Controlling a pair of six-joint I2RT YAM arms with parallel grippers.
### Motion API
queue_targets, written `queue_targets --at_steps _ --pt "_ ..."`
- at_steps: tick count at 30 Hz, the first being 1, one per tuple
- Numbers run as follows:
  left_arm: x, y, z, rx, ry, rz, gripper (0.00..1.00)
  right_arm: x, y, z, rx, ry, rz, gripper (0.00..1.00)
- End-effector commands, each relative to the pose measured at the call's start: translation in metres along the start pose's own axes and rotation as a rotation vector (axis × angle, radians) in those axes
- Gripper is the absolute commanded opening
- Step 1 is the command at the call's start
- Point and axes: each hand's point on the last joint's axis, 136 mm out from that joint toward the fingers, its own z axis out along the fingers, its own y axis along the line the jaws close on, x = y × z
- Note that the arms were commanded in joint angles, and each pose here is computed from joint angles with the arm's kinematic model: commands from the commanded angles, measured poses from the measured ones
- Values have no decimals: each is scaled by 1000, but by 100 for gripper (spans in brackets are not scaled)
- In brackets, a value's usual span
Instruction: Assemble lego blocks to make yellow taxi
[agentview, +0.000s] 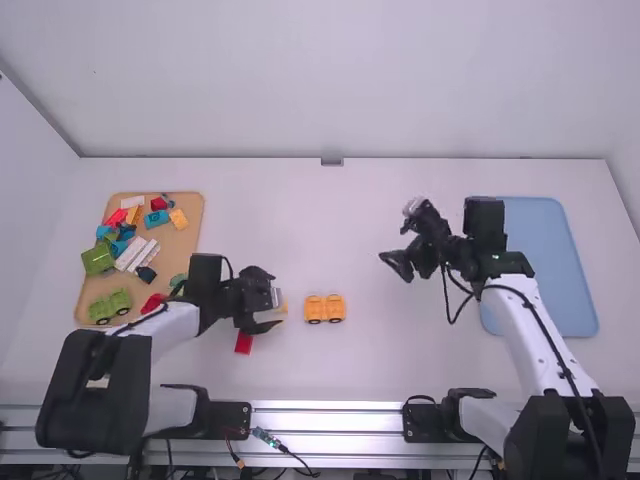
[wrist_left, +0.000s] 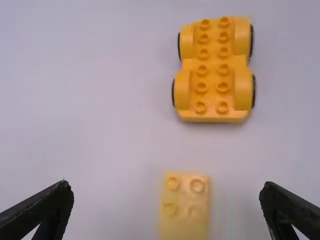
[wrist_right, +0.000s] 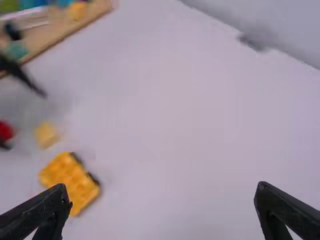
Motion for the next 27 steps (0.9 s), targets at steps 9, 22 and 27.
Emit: queue_targets --at_steps 9,22,27 --pt "-5 0 3 76 -158 11 99 14 46 31 -165 -172 -386 99" --pt "13 1 20 223 -135 17 97 45 57 66 -169 -125 -406 99" --pt "13 -1 24 240 -163 -6 96 60 58 89 -224 -133 -342 99"
